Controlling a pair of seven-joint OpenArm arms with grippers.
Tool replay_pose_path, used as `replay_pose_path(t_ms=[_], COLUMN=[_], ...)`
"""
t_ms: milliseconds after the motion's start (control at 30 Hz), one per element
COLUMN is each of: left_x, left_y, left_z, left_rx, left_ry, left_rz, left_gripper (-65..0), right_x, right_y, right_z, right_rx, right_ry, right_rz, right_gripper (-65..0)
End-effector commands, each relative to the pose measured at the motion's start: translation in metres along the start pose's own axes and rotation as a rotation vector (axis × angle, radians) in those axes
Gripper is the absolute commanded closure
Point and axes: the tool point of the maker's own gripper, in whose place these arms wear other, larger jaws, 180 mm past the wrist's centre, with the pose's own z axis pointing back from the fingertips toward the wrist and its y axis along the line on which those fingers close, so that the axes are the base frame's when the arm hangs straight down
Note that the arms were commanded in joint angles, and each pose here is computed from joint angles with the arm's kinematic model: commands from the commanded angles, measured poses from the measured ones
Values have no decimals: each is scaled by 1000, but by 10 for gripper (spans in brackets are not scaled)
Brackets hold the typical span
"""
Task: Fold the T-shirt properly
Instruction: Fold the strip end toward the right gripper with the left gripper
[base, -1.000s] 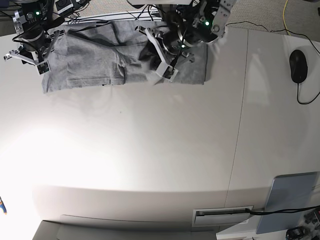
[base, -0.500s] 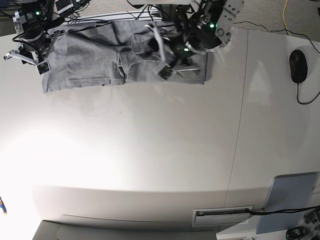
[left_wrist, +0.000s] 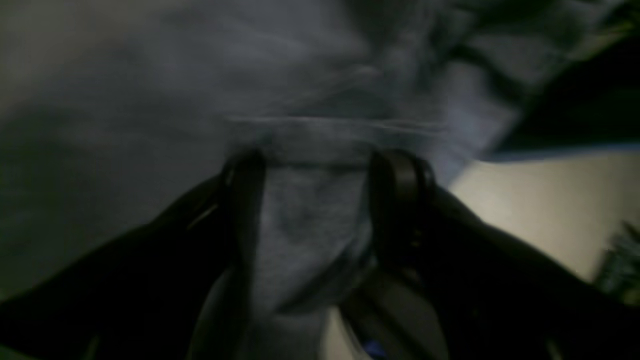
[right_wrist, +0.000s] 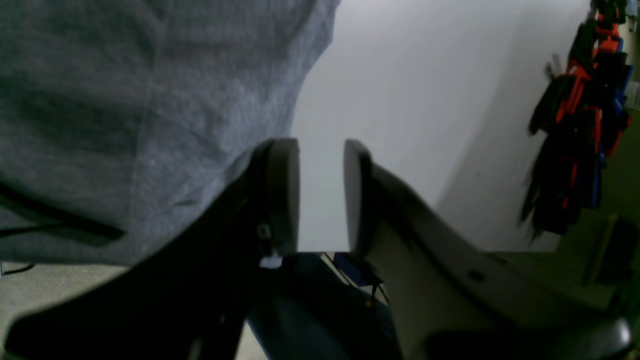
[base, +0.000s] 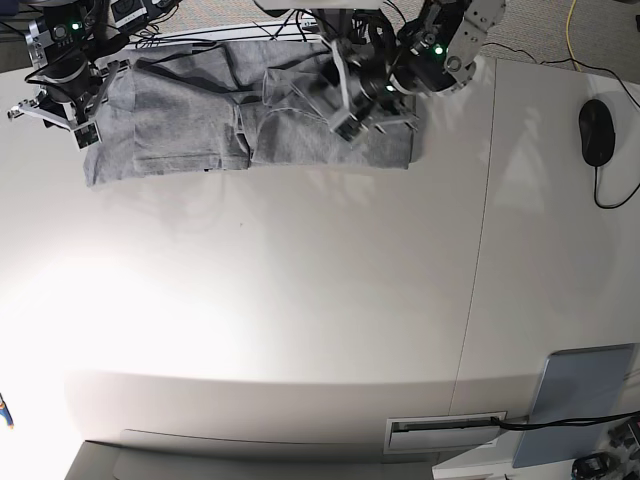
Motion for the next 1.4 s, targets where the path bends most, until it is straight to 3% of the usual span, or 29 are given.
replay_pose_path(t_ms=[0,200,300,400,633,733,967,1200,1267,1367], left_x=[6,31,39,44,52,48,27,2,3,12], left_y=[-10,-82,-104,-95,7,27,19,28,20,-10], left_z=[-1,22,39,37,20,21,13,-1,-1,3], left_rx=[-54,-459,-584,-530,-27,78,24,26,-17,-176], left_ry=[-27,-171,-218,-217,-202,-178,-93,-18,-26,-78], left_rz=[2,-28,-94,-123,-61,-83,-100,-45,-68,-133], left_gripper=[-346,-346,-346,-346,-346,-346,-346,-334,-272,-94], right_x=[4,4,4,5,4,5,4,3,3,3], right_y=[-9,-9,-9,-9,-9,-9,-9,-9,-9,-9], right_z=[3,3,3,3,3,3,3,3,3,3], right_rx=[-34,-34,-34,-34,-34,-34,-33,-33,-34,-33], right_ry=[-15,-15,-15,-16,-15,-16,-14,-9,-10,-10], right_rz=[8,8,8,8,8,8,5,5,5,6], right_gripper=[-159,-160,-160,-160,-159,-159,-159,-160,-159,-160])
